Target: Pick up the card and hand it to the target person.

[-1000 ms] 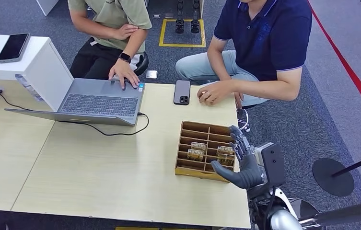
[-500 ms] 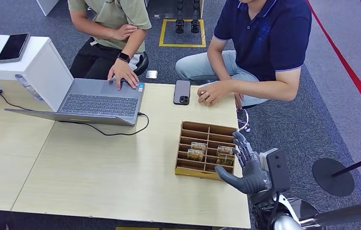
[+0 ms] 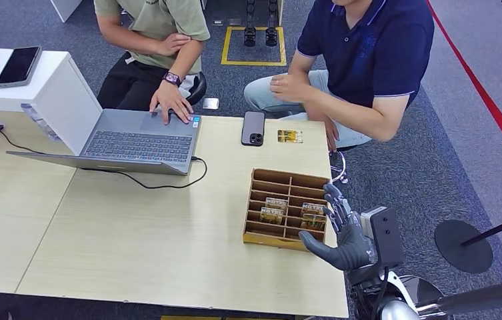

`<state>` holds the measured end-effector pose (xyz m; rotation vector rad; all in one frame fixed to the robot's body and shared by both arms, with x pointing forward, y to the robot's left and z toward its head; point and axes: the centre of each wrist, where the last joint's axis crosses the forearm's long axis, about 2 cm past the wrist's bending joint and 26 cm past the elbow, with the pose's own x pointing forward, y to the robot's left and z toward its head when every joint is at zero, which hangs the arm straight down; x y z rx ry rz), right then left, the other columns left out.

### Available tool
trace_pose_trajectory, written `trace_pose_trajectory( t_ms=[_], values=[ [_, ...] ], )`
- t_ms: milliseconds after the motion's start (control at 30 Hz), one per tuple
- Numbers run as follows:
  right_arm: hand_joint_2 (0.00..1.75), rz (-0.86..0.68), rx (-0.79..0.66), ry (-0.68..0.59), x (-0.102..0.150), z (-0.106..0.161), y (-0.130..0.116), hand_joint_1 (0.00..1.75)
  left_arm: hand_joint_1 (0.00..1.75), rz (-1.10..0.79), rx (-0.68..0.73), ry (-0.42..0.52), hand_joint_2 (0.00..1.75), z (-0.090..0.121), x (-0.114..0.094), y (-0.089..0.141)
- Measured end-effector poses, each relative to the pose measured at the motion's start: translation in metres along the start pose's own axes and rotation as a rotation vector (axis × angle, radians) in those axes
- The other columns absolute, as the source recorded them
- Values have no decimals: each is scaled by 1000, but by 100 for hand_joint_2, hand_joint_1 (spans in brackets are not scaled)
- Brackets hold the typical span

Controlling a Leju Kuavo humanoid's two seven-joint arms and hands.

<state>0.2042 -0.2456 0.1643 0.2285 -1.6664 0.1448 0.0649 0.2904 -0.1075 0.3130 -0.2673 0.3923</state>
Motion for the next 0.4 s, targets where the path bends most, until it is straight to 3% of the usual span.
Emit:
trace_pose_trajectory(
  t_ms=[400],
  values=[
    [175, 48, -44, -18, 0, 1, -2, 0, 0, -1, -1, 3, 0, 0, 0, 0]
  ],
)
